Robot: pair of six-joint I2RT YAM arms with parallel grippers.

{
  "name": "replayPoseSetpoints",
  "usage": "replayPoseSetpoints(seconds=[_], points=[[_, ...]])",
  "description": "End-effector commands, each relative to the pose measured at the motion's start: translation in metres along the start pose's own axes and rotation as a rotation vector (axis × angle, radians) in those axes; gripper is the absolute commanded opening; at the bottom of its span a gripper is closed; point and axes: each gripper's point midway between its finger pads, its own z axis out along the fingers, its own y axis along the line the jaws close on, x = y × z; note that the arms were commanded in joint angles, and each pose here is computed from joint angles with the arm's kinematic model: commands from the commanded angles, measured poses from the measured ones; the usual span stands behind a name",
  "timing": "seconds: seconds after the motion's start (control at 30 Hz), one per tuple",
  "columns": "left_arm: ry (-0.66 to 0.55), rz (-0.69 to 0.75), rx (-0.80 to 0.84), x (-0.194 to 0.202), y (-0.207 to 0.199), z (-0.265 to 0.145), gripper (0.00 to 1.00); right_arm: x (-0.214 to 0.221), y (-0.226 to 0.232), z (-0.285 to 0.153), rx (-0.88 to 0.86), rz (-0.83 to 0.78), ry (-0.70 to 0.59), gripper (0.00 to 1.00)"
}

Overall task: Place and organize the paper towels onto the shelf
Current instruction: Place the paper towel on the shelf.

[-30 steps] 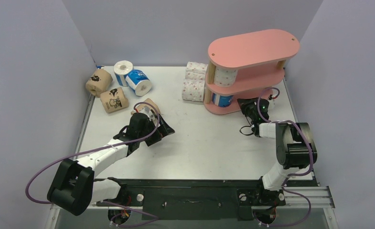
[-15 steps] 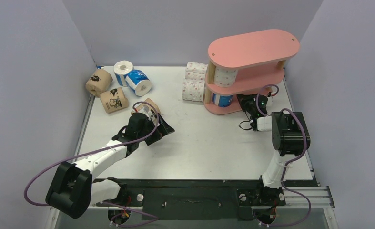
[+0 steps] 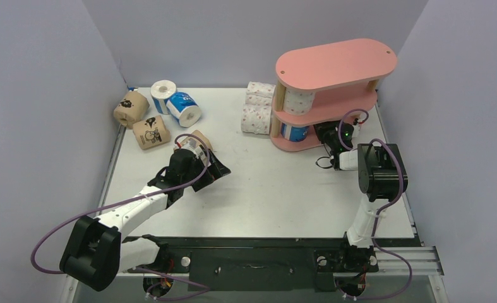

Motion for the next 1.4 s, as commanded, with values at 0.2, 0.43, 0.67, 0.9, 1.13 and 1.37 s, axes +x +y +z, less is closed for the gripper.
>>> replayPoseSetpoints(seconds=[0.2,0.43,0.67,0.9,1.13,1.37], points=[[-0.037,0.003,0.026,-0.010,-0.008,-0.001,1.00,0.003,0.014,0.009,-0.060,-0.024,0.008,0.00],[-0.027,0.000,0.023,-0.007,-0.006,0.000,1.00,0.011,0.014,0.009,-0.060,-0.032,0.035,0.00],[-0.025,-0.003,0.028,-0.006,-0.006,0.000,1.00,0.022,0.015,0.009,-0.066,-0.041,0.071,0.00],[-0.028,-0.004,0.034,-0.006,-0.007,-0.001,1.00,0.026,0.014,0.007,-0.062,-0.049,0.085,0.00],[-0.034,-0.003,0.038,-0.006,-0.007,-0.004,1.00,0.024,0.011,0.000,-0.055,-0.047,0.080,0.00],[-0.034,-0.002,0.001,-0.012,-0.007,-0.012,1.00,-0.020,0.026,-0.030,-0.084,0.006,-0.016,0.08]])
